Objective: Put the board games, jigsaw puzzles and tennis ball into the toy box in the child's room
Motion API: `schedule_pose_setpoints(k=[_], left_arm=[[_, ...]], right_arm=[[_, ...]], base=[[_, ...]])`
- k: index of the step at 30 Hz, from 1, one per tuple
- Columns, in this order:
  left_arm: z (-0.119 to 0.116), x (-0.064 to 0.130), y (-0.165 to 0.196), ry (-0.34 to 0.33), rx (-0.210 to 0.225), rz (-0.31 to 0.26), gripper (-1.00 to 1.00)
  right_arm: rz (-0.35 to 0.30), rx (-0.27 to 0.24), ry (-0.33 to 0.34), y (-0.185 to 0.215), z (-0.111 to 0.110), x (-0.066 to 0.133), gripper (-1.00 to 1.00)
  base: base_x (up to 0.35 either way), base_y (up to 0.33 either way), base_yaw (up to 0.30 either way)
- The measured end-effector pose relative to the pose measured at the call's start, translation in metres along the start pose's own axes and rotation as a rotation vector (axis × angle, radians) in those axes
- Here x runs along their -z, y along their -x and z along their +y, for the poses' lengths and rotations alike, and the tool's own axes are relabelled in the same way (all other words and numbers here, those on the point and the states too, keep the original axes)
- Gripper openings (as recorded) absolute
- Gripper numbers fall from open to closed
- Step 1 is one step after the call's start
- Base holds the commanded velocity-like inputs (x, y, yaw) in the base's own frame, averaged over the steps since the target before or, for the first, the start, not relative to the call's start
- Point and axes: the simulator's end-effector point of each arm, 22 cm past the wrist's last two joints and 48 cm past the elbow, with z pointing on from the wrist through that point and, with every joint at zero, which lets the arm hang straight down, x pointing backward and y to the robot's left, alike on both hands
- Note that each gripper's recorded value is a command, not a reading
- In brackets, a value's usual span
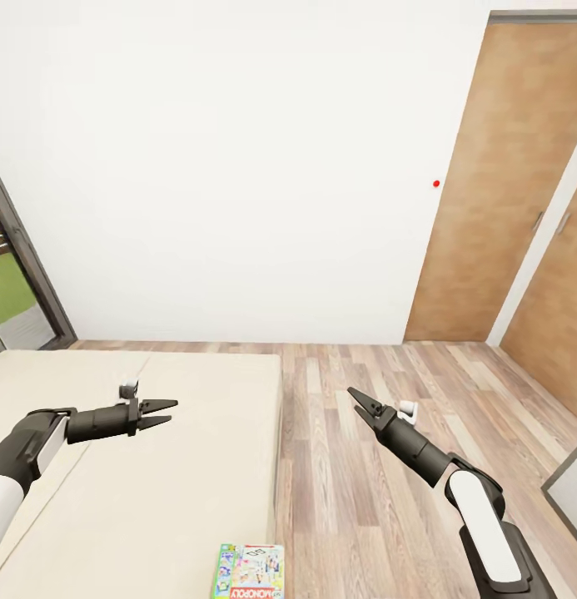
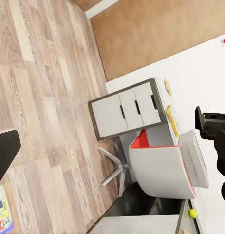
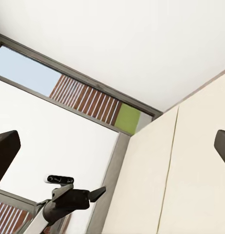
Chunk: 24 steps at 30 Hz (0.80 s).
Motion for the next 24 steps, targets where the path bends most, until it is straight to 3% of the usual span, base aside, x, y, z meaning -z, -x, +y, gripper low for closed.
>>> schedule_pose_setpoints(k=[15,24], left_arm=[[-0.0004,0.0002,0.0002,0.000,-0.001,0.000,1.00],[-0.0018,0.0007,0.0008,-0.001,-0.003,-0.002,1.00]], right_arm=[[0.001,0.000,0.001,-0.0003,0.0007,-0.0002,1.00],[0.000,0.002,0.003,-0.0002,0.0022,-0.0001,1.00]], base=[[0.000,0.000,0.092],[0.000,0.000,0.002]])
